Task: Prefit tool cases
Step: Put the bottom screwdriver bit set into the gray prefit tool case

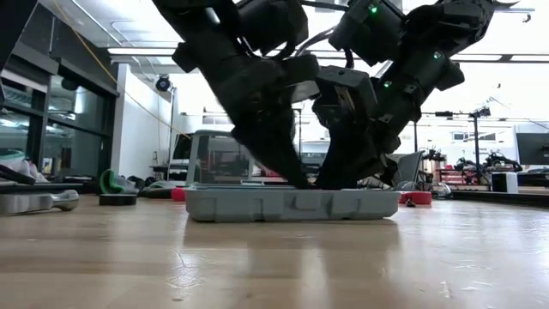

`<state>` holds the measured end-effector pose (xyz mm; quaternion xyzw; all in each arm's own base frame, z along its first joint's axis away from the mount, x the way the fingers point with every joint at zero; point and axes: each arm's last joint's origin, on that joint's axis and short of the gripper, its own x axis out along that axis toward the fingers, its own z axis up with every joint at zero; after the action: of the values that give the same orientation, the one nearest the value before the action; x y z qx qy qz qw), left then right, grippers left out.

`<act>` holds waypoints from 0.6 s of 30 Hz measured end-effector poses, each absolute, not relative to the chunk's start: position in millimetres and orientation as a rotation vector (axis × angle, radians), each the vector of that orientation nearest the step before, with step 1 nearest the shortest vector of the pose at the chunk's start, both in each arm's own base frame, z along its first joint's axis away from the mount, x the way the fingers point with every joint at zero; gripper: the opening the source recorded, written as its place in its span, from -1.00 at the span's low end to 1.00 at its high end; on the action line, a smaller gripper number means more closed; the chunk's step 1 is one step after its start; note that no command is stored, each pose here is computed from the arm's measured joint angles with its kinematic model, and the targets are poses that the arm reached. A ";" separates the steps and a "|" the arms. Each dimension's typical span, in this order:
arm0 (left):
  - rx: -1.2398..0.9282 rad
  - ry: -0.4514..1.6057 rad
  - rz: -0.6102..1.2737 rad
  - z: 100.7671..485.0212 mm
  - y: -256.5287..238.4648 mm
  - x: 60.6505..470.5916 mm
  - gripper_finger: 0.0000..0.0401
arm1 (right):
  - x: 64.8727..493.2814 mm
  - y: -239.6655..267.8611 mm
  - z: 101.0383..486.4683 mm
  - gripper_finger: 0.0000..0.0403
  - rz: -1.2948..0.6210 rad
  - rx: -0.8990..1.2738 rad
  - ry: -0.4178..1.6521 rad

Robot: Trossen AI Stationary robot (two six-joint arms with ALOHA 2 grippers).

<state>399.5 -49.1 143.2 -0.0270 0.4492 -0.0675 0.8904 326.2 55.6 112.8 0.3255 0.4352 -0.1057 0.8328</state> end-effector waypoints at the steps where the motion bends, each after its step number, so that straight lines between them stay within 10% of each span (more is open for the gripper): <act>1: -0.056 0.917 -0.130 144.1 -48.9 400.7 -1.00 | 325.9 56.0 112.5 -1.00 -0.220 0.693 0.926; 18: -0.131 0.991 -0.134 107.5 -56.5 406.6 -1.00 | 323.3 57.7 110.6 -1.00 -0.183 0.717 0.965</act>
<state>406.6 -56.5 107.5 -0.0626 0.4747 -0.0644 0.8755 323.3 57.7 110.6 0.3366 0.4534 -0.0860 0.8208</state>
